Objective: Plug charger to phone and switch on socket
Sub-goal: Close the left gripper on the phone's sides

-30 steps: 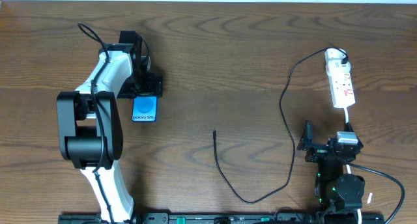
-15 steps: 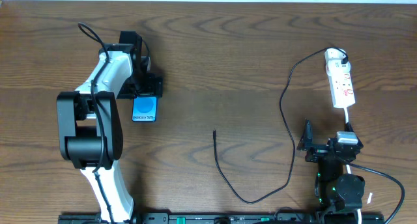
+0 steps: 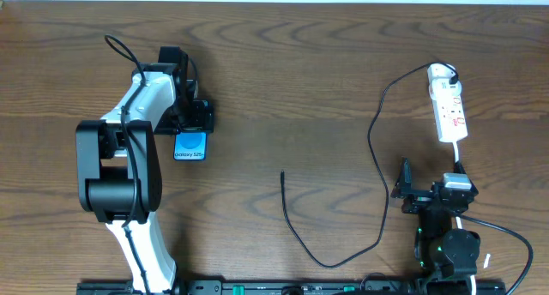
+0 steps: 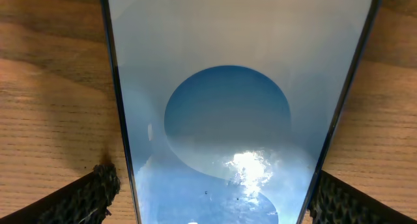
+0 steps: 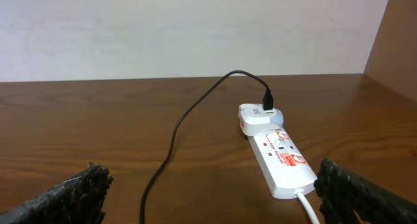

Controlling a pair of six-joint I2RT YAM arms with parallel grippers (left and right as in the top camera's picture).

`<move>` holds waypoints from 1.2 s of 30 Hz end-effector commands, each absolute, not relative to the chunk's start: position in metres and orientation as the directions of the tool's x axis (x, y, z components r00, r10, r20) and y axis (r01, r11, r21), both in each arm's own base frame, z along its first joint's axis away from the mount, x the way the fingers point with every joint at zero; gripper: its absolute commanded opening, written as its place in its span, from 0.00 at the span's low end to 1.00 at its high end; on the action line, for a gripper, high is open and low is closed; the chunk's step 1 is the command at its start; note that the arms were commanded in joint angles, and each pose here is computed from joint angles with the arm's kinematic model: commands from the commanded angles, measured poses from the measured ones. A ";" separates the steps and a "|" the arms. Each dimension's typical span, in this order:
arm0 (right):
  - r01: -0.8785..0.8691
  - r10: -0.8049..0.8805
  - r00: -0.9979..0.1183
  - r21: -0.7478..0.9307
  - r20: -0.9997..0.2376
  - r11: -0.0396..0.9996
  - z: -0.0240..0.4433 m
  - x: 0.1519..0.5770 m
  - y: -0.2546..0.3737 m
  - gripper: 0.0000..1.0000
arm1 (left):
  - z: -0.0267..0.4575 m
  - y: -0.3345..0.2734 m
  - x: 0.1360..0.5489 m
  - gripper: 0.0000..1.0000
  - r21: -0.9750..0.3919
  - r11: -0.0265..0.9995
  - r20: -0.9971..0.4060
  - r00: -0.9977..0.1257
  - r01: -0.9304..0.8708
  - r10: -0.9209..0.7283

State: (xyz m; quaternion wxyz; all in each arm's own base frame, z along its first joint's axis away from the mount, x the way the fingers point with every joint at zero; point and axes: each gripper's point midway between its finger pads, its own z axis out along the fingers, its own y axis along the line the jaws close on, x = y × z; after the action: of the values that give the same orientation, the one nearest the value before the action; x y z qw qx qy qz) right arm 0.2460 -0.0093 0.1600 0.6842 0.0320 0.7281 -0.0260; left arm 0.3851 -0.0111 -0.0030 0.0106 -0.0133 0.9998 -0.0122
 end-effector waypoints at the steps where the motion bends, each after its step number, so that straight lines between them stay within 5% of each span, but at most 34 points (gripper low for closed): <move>1: 0.092 0.022 -0.059 0.016 -0.998 0.996 0.160 0.246 -0.011 0.99 | -0.016 -0.012 0.374 0.95 -0.030 0.999 0.019 -0.999 -0.037 -0.036; 36: 0.092 0.022 -0.059 0.017 -0.998 0.996 0.160 0.246 -0.011 0.99 | -0.039 -0.014 0.360 0.95 -0.041 0.998 0.023 -0.999 -0.048 -0.047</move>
State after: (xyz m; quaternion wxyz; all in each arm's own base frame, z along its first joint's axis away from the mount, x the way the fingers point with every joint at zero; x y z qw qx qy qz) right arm 0.2460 -0.0093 0.1599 0.6840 0.0320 0.7283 -0.0260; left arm 0.3877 -0.0098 -0.0046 0.0465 -0.0150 0.9988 -0.0096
